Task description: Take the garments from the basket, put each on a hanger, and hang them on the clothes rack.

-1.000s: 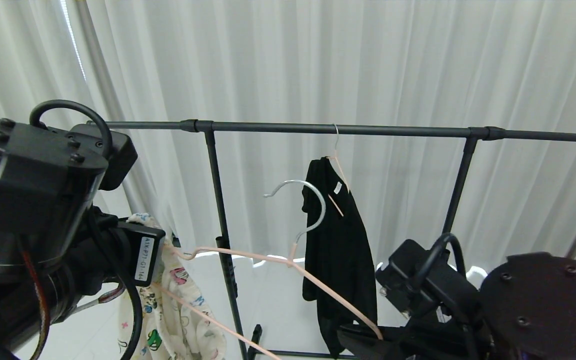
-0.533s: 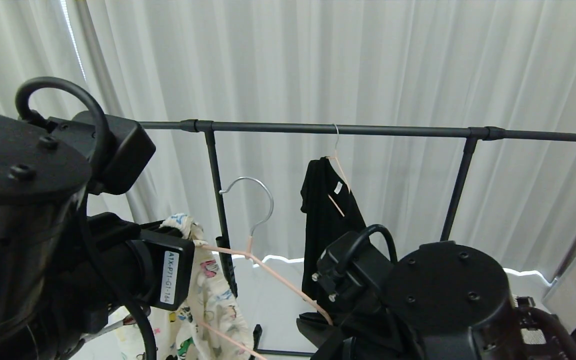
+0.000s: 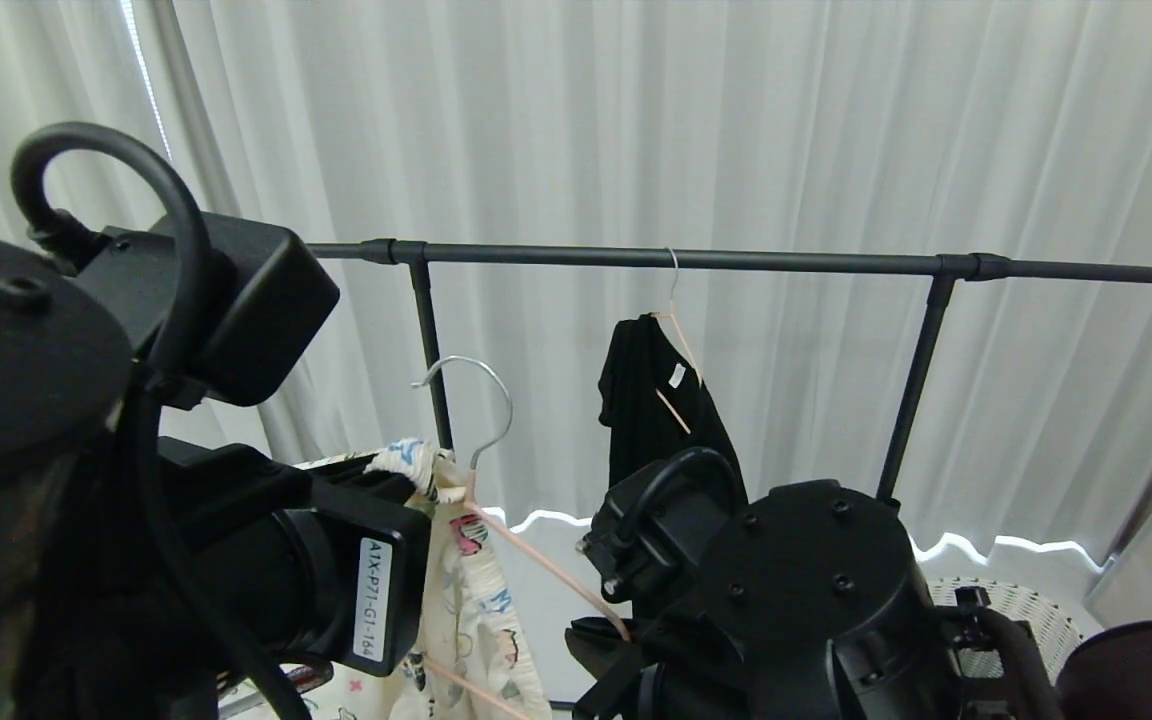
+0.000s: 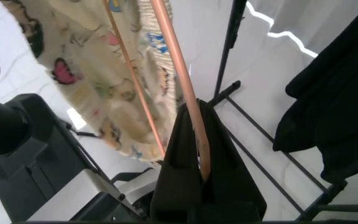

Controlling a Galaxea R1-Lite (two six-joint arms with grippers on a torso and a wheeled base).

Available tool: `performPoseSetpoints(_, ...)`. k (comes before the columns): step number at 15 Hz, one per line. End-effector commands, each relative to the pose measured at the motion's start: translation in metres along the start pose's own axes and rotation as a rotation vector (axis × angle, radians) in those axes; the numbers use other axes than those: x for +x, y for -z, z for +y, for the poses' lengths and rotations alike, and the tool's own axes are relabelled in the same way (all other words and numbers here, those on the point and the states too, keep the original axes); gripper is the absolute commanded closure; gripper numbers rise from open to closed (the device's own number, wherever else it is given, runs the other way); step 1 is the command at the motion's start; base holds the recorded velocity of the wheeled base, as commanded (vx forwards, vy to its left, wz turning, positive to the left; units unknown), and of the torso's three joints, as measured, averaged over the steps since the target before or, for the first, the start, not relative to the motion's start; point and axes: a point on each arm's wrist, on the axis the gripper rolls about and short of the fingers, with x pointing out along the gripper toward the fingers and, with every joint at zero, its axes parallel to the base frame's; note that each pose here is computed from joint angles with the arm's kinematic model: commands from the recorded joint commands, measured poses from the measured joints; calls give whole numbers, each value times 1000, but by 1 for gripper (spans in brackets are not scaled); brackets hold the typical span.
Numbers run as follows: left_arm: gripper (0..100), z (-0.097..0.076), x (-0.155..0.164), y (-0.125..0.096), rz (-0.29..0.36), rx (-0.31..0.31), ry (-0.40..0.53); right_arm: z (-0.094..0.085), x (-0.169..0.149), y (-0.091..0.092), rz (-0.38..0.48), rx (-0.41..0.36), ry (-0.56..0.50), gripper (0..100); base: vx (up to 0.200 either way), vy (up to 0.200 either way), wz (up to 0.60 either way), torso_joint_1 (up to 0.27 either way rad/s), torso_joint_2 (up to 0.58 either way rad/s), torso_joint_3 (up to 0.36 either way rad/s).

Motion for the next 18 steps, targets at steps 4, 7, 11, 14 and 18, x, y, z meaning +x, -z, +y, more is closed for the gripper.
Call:
performPoseSetpoints(4, 0, 1, 1, 5, 11, 12, -2, -1, -4, -8, -100, 38, 64, 100, 0, 0, 0, 0, 0, 0)
performPoseSetpoints(7, 0, 2, 0, 5, 9, 9, -4, -3, -14, -11, -149, 48, 79, 100, 0, 0, 0, 0, 0, 0)
performPoseSetpoints(11, 0, 12, -3, 30, 46, 55, -12, -13, -30, -4, -193, -4, 115, 100, 0, 0, 0, 0, 0, 0)
performPoseSetpoints(14, 0, 23, -24, 42, 13, 63, 60, -27, -48, 16, -152, -68, 135, 100, 0, 0, 0, 0, 0, 0)
performPoseSetpoints(18, 0, 52, -53, 67, -26, 98, 251, -39, -67, 38, -107, -150, 139, 100, 0, 0, 0, 0, 0, 0)
